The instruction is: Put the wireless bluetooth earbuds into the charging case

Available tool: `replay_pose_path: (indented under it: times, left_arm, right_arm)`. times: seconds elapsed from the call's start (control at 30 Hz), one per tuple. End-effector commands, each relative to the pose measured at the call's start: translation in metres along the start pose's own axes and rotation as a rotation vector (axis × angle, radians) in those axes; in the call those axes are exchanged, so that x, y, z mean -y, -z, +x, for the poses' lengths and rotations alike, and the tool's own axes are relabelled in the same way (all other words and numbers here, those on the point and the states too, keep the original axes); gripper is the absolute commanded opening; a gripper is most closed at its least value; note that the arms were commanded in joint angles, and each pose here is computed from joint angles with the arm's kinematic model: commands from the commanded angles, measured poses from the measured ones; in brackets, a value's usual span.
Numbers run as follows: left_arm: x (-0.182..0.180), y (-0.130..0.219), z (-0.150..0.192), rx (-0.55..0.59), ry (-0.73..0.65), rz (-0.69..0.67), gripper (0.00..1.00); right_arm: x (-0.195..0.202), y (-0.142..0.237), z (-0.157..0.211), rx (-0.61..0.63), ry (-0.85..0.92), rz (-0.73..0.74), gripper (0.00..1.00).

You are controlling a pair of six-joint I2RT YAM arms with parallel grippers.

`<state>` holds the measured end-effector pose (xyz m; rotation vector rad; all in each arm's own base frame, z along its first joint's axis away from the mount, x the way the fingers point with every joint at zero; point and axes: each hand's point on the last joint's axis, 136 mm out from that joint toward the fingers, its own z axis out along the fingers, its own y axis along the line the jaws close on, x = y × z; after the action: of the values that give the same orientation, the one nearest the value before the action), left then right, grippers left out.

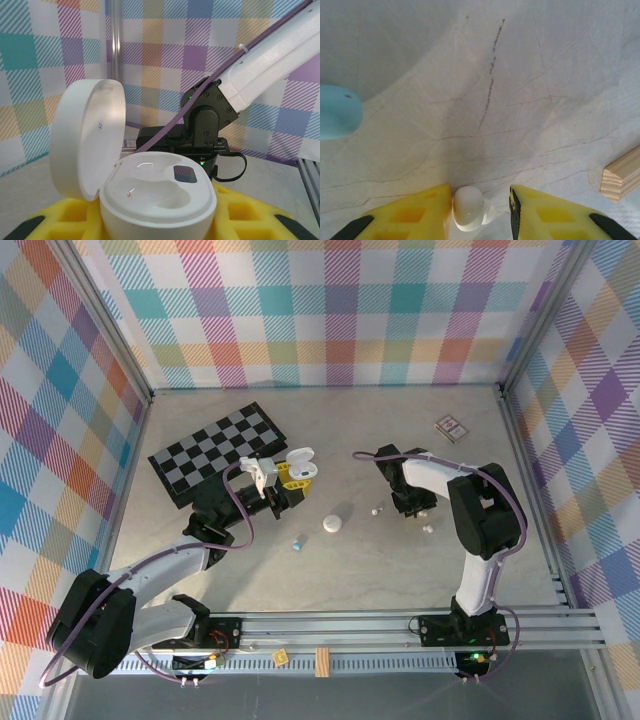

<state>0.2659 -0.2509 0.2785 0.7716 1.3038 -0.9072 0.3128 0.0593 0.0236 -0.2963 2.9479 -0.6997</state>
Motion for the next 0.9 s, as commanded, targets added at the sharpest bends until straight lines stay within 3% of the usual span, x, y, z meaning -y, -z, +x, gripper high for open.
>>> replay_pose_path:
  times: [0.0,0.33,0.63,0.87]
  left_arm:
    - [-0.002,0.002,-0.007,0.020,-0.024,-0.006,0.34]
    - [-0.002,0.002,-0.006,0.021,-0.024,-0.004,0.34]
    - [-0.002,0.001,-0.005,0.022,-0.022,-0.004,0.34]
    - [-0.001,0.002,-0.006,0.024,-0.021,-0.002,0.34]
  right_arm:
    - [0.007,0.002,0.007,-0.033,0.012,0.043,0.34]
    - [0.011,0.002,0.009,-0.042,0.001,0.064,0.32]
    - [-0.002,-0.001,0.016,-0.062,0.027,-0.007,0.38]
    - [0.004,-0.010,0.018,-0.091,0.032,0.060,0.35]
